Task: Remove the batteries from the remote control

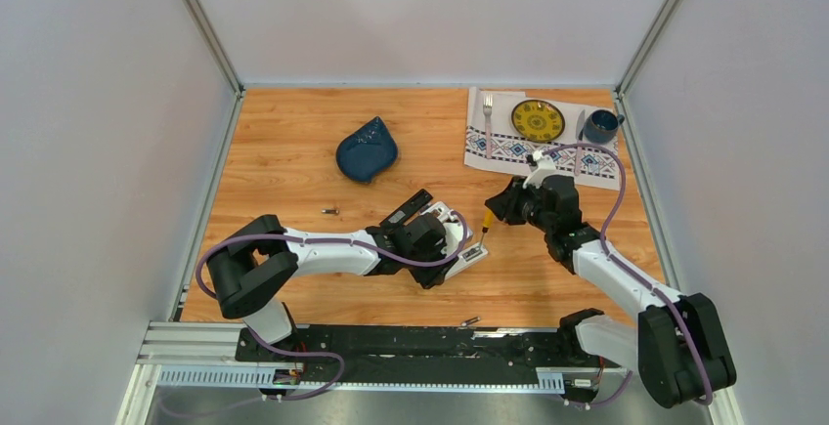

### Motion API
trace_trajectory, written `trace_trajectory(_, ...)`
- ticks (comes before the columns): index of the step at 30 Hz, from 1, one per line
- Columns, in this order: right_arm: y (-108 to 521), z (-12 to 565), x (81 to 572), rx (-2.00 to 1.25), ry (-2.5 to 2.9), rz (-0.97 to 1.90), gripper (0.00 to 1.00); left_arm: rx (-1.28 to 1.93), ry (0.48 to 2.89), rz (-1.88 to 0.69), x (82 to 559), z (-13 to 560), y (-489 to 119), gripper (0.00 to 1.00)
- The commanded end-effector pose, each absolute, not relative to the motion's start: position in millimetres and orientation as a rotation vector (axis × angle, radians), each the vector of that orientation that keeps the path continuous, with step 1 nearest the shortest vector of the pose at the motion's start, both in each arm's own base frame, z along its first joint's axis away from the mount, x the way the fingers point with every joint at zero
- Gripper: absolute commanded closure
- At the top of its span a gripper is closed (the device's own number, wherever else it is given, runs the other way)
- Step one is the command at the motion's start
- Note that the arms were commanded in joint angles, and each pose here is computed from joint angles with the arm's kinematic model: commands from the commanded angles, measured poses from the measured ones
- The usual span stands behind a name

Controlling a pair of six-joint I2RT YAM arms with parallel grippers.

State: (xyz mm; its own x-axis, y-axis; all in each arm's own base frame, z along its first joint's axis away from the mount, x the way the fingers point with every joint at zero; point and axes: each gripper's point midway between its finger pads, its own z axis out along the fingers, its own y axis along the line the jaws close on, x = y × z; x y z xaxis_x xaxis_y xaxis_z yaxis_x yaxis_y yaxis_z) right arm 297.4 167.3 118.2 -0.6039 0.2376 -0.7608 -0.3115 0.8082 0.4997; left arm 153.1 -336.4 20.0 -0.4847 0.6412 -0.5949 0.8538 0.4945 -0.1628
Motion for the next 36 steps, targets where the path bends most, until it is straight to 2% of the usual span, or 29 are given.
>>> trace_trajectory(1, 181.1, 112.0, 283.4, -0.067, 2.096, 0.869, 1.00, 1.285, 2.421, -0.598, 131.3, -8.6, -317.6, 1.00)
trace_trajectory(22, 202.0, 164.1, 270.7, -0.088, 1.910, 1.098, 1.00, 1.269, 2.446, -0.584, 131.9, -14.2, -317.3, 1.00)
trace_trajectory(36, 205.5, 147.5, 275.9, -0.094, 1.990, 1.089, 1.00, 1.264, 2.449, -0.578, 132.5, -14.8, -316.9, 1.00)
